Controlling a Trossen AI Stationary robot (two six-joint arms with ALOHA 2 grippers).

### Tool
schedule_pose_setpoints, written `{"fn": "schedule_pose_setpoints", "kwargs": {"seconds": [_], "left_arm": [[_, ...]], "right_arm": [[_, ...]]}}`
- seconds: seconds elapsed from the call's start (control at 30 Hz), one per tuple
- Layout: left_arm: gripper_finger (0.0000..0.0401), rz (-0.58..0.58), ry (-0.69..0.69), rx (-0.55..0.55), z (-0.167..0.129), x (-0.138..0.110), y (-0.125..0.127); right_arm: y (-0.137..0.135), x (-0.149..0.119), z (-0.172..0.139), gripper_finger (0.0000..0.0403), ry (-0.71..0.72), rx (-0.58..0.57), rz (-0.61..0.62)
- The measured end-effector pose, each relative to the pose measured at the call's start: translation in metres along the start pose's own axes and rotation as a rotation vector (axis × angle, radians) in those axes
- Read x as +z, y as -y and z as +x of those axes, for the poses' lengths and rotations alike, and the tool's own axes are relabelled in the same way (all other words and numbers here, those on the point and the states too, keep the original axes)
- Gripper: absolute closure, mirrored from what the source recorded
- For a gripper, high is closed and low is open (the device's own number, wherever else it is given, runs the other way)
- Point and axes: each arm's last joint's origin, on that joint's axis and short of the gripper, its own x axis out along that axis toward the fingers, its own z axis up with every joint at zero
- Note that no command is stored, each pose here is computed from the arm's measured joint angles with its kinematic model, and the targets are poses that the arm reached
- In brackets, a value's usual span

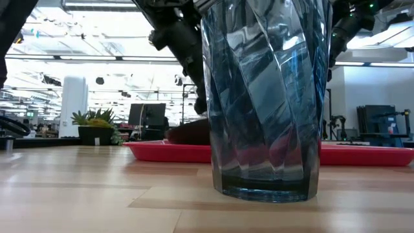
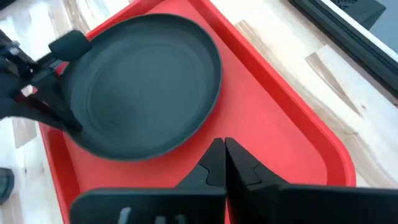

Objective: Pick and place plate/cup/fork/spoon on tray
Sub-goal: Put the black plate in the center of the red serving tray

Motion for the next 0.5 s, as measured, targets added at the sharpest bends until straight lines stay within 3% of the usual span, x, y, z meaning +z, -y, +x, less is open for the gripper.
{"fn": "schedule_pose_setpoints", "kwargs": {"seconds": [0.37,0.5], "left_arm": [[0.0374,-0.034,0.07,-0.036,0.0002,0.0068,0.0024],[0.0383,-0.04,0.092,-0.042,0.0003,0.0089,0.0028]], "right_arm": [[-0.0051,-0.0008,0.0013,0.0393,-0.011,0.017,-0.008],[-0.0051,-0.0008,0.0013,0.0392,-0.011,0.017,-0.006]]}}
